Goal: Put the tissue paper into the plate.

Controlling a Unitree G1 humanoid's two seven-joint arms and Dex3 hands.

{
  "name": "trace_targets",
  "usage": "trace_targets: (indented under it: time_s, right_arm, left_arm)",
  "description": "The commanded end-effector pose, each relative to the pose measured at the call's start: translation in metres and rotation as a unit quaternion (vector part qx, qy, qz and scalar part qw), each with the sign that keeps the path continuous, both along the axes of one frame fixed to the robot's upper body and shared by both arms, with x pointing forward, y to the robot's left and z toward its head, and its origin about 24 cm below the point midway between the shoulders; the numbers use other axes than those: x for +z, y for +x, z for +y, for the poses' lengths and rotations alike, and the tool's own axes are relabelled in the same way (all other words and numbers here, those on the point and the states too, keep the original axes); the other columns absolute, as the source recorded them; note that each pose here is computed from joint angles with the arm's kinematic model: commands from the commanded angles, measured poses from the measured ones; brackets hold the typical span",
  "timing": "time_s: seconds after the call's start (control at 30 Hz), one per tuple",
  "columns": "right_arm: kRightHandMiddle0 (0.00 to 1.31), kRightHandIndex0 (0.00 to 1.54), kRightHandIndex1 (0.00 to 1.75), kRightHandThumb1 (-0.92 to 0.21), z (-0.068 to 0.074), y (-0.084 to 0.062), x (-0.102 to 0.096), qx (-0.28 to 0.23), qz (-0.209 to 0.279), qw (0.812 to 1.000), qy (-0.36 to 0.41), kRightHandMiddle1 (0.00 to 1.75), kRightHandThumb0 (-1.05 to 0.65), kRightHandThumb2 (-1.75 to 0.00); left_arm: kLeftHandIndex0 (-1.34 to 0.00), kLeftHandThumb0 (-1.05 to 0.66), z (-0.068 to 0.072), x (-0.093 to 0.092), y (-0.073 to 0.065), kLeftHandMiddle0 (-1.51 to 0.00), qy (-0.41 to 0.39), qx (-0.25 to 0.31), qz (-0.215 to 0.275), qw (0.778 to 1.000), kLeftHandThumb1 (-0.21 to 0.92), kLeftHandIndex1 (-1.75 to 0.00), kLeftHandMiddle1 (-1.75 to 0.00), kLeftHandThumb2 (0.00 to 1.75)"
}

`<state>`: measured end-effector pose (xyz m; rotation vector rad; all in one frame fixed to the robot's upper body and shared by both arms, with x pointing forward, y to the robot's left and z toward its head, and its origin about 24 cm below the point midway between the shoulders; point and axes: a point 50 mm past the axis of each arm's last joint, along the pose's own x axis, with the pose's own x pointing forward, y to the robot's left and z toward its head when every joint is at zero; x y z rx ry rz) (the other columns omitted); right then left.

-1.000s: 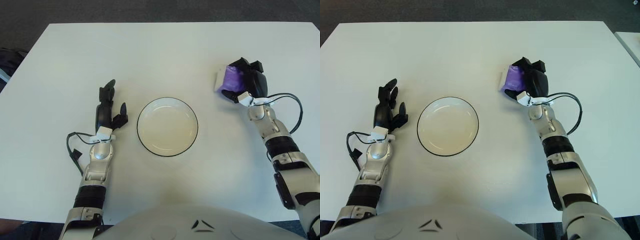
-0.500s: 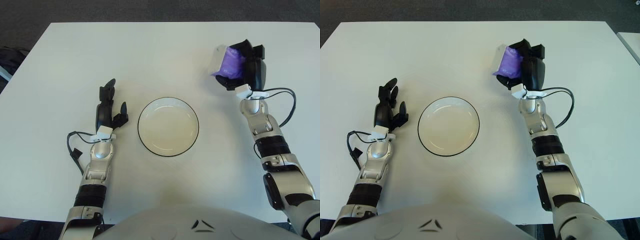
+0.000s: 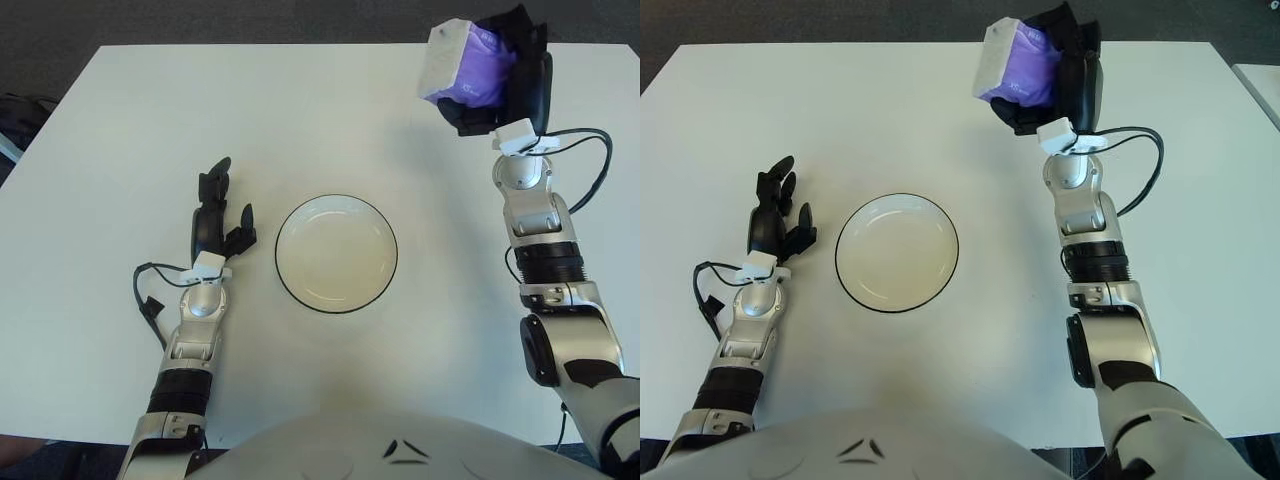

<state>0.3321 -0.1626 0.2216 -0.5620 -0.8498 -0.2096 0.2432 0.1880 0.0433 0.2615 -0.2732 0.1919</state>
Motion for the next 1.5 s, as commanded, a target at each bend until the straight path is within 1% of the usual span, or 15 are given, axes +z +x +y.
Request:
trace_targets:
  time_s: [0.0, 0.07, 0.2, 0.3, 0.37, 0.43, 0.5, 0.57, 0.63, 0.7, 0.77, 1.03, 1.2, 1.33, 1.47]
  right_arm:
    - [1.12, 1.35, 1.75, -0.23, 0.011, -0.004, 0.008, 0.024, -0.002, 1.000, -0.009, 1.75, -0.05, -1.40]
    - [1.12, 1.35, 1.75, -0.24, 0.016, -0.006, 0.009, 0.036, 0.005, 0.999, -0.011, 1.75, -0.05, -1.40]
    - [1.10, 1.34, 1.75, -0.24, 0.030, -0.014, 0.009, 0.052, 0.010, 0.998, -0.027, 1.75, -0.06, -1.40]
    - [1.09, 1.33, 1.75, -0.25, 0.043, -0.022, 0.004, 0.063, 0.013, 0.997, -0.045, 1.75, -0.06, -1.38]
    - [1.09, 1.33, 1.75, -0.25, 0.046, -0.025, 0.003, 0.063, 0.015, 0.997, -0.052, 1.75, -0.06, -1.38]
    - [1.09, 1.33, 1.75, -0.25, 0.054, -0.031, -0.004, 0.065, 0.014, 0.995, -0.071, 1.75, -0.05, -1.38]
    - [1.08, 1.33, 1.75, -0.25, 0.059, -0.036, -0.008, 0.070, 0.016, 0.994, -0.087, 1.75, -0.05, -1.38]
    - [1.08, 1.33, 1.75, -0.24, 0.061, -0.038, -0.011, 0.079, 0.022, 0.992, -0.101, 1.75, -0.04, -1.38]
    - [1.08, 1.33, 1.75, -0.24, 0.063, -0.045, -0.019, 0.102, 0.039, 0.986, -0.127, 1.75, -0.04, -1.38]
    - [1.06, 1.31, 1.75, -0.22, 0.065, -0.050, -0.024, 0.116, 0.050, 0.981, -0.144, 1.75, -0.04, -1.38]
    - [1.06, 1.31, 1.75, -0.22, 0.066, -0.054, -0.027, 0.126, 0.059, 0.977, -0.159, 1.75, -0.04, -1.38]
    - [1.03, 1.30, 1.75, -0.24, 0.070, -0.063, -0.029, 0.178, 0.093, 0.958, -0.204, 1.75, -0.05, -1.39]
    - [1.00, 1.27, 1.75, -0.26, 0.072, -0.068, -0.030, 0.199, 0.105, 0.948, -0.226, 1.75, -0.06, -1.36]
    - [0.97, 1.23, 1.75, -0.27, 0.073, -0.074, -0.035, 0.220, 0.115, 0.934, -0.255, 1.75, -0.06, -1.34]
    - [0.95, 1.20, 1.75, -0.28, 0.073, -0.076, -0.037, 0.230, 0.124, 0.926, -0.272, 1.75, -0.06, -1.32]
  left_arm:
    - [0.00, -0.72, 0.003, -0.049, -0.027, -0.32, -0.003, 0.014, 0.113, 0.993, 0.92, -0.73, -0.06, 0.75]
    - [0.00, -0.72, 0.003, -0.050, -0.027, -0.31, -0.004, 0.013, 0.115, 0.993, 0.92, -0.73, -0.06, 0.76]
    - [0.00, -0.72, 0.003, -0.050, -0.027, -0.31, -0.004, 0.013, 0.115, 0.993, 0.92, -0.73, -0.06, 0.75]
    - [0.00, -0.72, 0.002, -0.050, -0.027, -0.31, -0.004, 0.014, 0.114, 0.993, 0.92, -0.73, -0.06, 0.75]
    - [0.00, -0.71, 0.002, -0.050, -0.027, -0.31, -0.004, 0.014, 0.114, 0.993, 0.92, -0.73, -0.06, 0.75]
    - [0.00, -0.72, 0.001, -0.050, -0.028, -0.31, -0.004, 0.014, 0.113, 0.994, 0.92, -0.73, -0.06, 0.75]
    - [0.00, -0.72, 0.001, -0.050, -0.029, -0.31, -0.005, 0.013, 0.112, 0.994, 0.92, -0.73, -0.06, 0.75]
    - [0.00, -0.72, 0.001, -0.050, -0.029, -0.30, -0.006, 0.012, 0.112, 0.994, 0.92, -0.73, -0.05, 0.75]
    - [0.00, -0.72, 0.002, -0.050, -0.029, -0.30, -0.006, 0.012, 0.112, 0.994, 0.92, -0.73, -0.05, 0.74]
    - [0.00, -0.72, 0.002, -0.050, -0.030, -0.30, -0.005, 0.013, 0.112, 0.994, 0.92, -0.72, -0.05, 0.74]
    - [0.00, -0.72, 0.002, -0.050, -0.030, -0.30, -0.004, 0.014, 0.112, 0.994, 0.92, -0.72, -0.05, 0.75]
    - [0.00, -0.72, 0.002, -0.049, -0.032, -0.30, 0.000, 0.017, 0.113, 0.993, 0.92, -0.72, -0.05, 0.75]
    - [0.00, -0.72, 0.002, -0.049, -0.032, -0.30, 0.003, 0.016, 0.113, 0.993, 0.92, -0.72, -0.05, 0.75]
    - [0.00, -0.72, 0.002, -0.048, -0.032, -0.30, 0.005, 0.016, 0.113, 0.993, 0.92, -0.72, -0.05, 0.75]
    - [0.00, -0.71, 0.002, -0.048, -0.032, -0.30, 0.003, 0.017, 0.112, 0.994, 0.92, -0.72, -0.05, 0.75]
